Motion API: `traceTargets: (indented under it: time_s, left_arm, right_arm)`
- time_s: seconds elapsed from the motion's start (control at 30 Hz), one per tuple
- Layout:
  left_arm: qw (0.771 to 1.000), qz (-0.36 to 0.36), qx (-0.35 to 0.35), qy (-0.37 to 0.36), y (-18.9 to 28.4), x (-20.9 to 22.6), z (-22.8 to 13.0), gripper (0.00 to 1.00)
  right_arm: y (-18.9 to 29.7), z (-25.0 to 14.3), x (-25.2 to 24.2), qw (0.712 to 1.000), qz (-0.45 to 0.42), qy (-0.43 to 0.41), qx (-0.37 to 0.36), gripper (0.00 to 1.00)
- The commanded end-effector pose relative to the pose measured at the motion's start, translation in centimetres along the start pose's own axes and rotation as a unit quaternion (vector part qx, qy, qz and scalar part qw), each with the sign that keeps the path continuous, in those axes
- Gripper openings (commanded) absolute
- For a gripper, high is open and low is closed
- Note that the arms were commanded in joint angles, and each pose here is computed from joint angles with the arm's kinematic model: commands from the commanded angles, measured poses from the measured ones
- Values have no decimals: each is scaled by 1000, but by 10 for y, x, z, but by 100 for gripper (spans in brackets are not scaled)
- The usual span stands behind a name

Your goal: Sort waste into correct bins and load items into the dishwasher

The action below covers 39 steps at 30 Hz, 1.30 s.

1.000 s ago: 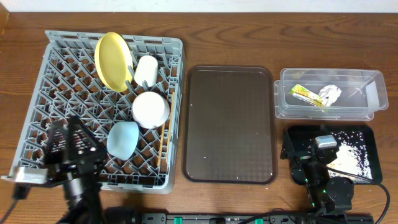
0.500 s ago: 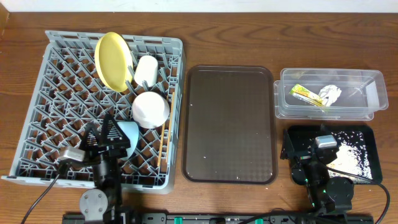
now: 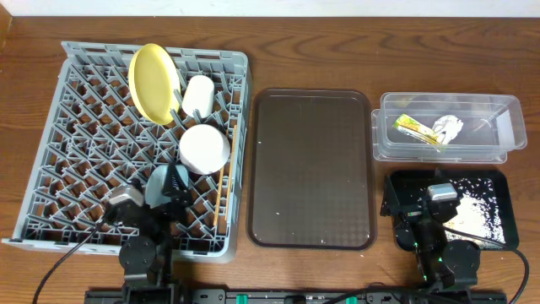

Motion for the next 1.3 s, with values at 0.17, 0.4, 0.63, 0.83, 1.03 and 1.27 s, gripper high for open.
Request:
traceTargets:
  time_s: [0.17, 0.4, 0.63, 0.83, 1.03, 1.27]
  left_arm:
    - [984, -49, 37, -168, 1, -13, -21, 94]
    - [984, -49, 37, -168, 1, -13, -20, 94]
    - [984, -49, 37, -168, 1, -13, -20, 94]
    - [984, -49, 37, -168, 1, -13, -21, 94]
    - [984, -49, 38, -168, 1, -13, -21, 94]
    - [984, -49, 38, -168, 1, -13, -21, 94]
  right_arm:
    - [0, -1, 1, 1000, 2, 8, 1, 99]
    - [0, -1, 1, 1000, 2, 8, 1, 99]
    - [0, -1, 1, 1000, 2, 8, 1, 99]
    - [0, -1, 1, 1000, 2, 7, 1, 99]
    - [0, -1, 1, 1000, 2, 8, 1, 99]
    - [0, -1, 1, 1000, 2, 8, 1, 99]
Point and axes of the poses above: each gripper's point midway between its finger pads, its own y axis back along the fingers, its own x axis along the line the jaws close on, z = x × y, the point moved 2 cm from there along y, back along the fingers, and after that the axes turned 4 degrees about -y, right-handed, at the moved point
